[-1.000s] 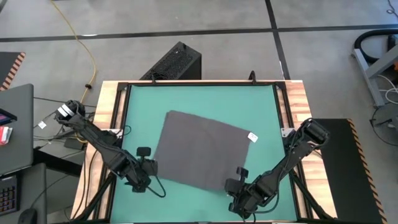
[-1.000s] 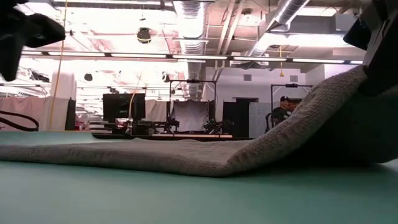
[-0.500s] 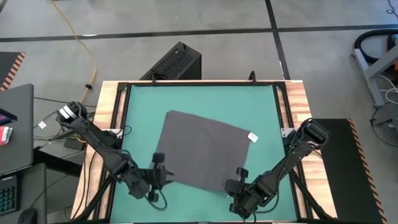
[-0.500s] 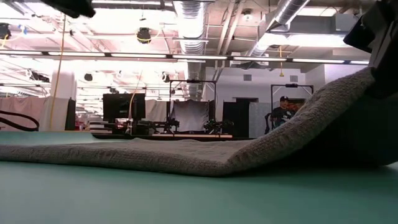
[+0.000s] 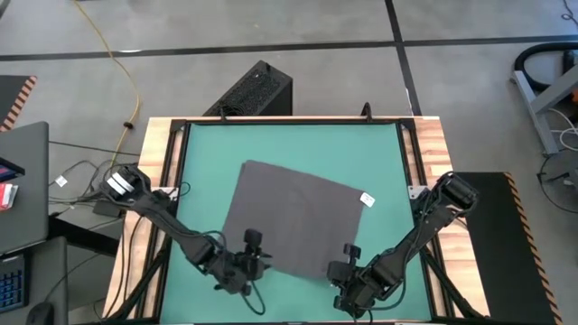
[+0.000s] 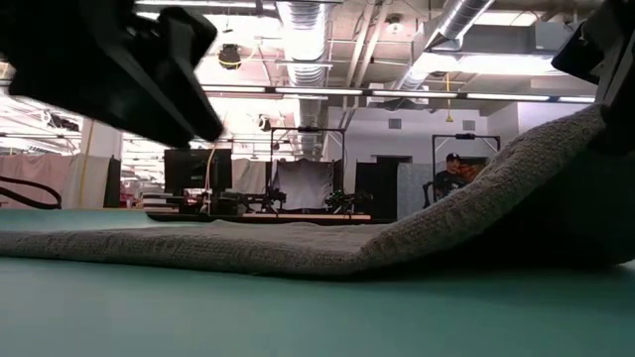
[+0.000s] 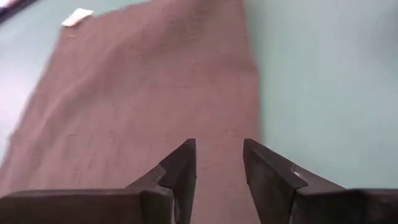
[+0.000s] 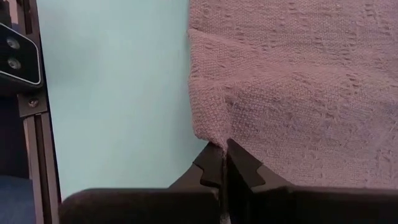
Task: Roll towel
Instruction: Fold the gray towel
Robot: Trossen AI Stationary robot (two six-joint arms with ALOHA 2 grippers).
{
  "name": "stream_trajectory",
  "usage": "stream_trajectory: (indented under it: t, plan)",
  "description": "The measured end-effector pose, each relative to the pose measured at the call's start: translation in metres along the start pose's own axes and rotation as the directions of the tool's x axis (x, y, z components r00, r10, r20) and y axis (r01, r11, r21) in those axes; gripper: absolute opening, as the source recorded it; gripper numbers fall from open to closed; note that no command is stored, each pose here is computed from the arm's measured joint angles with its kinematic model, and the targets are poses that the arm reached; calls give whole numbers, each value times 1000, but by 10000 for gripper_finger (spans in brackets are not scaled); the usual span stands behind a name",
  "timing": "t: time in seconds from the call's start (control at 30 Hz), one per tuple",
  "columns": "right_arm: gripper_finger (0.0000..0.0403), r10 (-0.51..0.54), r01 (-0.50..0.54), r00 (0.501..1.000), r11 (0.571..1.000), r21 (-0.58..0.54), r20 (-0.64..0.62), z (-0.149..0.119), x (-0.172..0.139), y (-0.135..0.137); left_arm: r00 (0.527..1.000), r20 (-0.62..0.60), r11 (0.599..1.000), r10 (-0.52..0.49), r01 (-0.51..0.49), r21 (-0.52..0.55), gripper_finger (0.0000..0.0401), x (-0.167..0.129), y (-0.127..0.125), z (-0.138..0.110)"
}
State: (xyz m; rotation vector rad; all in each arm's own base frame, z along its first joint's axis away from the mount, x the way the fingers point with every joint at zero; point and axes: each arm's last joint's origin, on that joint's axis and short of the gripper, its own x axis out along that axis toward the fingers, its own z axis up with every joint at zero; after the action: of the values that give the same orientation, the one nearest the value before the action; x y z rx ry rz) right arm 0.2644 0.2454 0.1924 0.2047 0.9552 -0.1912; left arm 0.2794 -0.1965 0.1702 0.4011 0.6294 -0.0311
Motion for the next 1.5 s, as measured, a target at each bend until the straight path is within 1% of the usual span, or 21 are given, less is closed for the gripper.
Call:
stream_trajectory:
  t: [0.07, 0.13, 0.27, 0.33, 0.37, 0.47, 0.53, 0.63, 0.73, 0.8, 0.9, 1.0, 1.13, 1.23, 1.3, 1.4, 1.5]
  plan:
    - [25, 1, -1, 1000, 1000, 0, 0, 0, 0, 0, 999, 20, 998, 46, -45, -32, 105, 5, 1, 1]
    - [26, 3, -3, 1000, 1000, 1, 2, 0, 0, 0, 998, 33, 997, 50, -48, -65, 85, 10, 0, 3]
    - [27, 3, -3, 1000, 1000, -1, 2, 0, 0, 0, 997, 70, 996, -10, 17, -93, 33, 22, -5, 2]
    - [27, 3, -3, 1000, 1000, -1, 2, 0, 0, 0, 998, 59, 996, -35, 39, -85, 10, 29, -9, -2]
    - [27, 4, -4, 1000, 1000, -1, 3, 0, 0, 0, 999, 42, 996, -32, 36, -81, 6, 33, -10, -6]
    - [28, 6, -6, 1000, 1000, 1, 4, 0, 0, 1, 1000, 10, 997, 0, 1, -83, 6, 41, -14, -14]
    - [28, 7, -7, 1000, 1000, 2, 4, 0, 0, 1, 999, 15, 996, 34, -32, -88, 3, 42, -14, -14]
    - [28, 8, -8, 1000, 1000, 2, 5, 0, 0, 1, 998, 38, 994, 49, -45, -99, 1, 45, -15, -13]
    - [28, 8, -8, 1000, 1000, 2, 5, 0, 0, 1, 997, 66, 992, 28, -20, -121, 0, 45, -15, -10]
    - [28, 8, -8, 1000, 1000, 2, 5, 0, 0, 1, 998, 57, 992, 25, -17, -128, 0, 45, -15, -11]
    - [28, 8, -8, 1000, 1000, 1, 5, 0, 0, 1, 999, 46, 989, -5, 12, -144, 0, 47, -17, -13]
    - [28, 8, -8, 1000, 1000, 2, 5, 1, 0, 1, 1000, 4, 991, 0, 0, -130, 0, 51, -18, -21]
    - [28, 11, -11, 1000, 1000, 4, 7, 1, 0, 1, 999, 14, 989, -28, 30, -144, 0, 54, -18, -20]
    - [28, 16, -16, 1000, 1000, 2, 11, 1, 0, 2, 1000, -7, 989, -30, 28, -147, 0, 56, -18, -23]
    - [28, 24, -24, 1000, 1000, 4, 17, 2, 0, 2, 998, -8, 987, -59, 57, -150, 0, 57, -20, -24]
    - [28, 28, -27, 999, 1000, -11, 23, 5, 1, 2, 997, -30, 985, -67, 62, -159, 0, 58, -20, -27]
    - [23, 30, -27, 999, 998, -59, 34, 13, 3, 0, 997, -41, 985, -60, 52, -167, 0, 59, -21, -29]
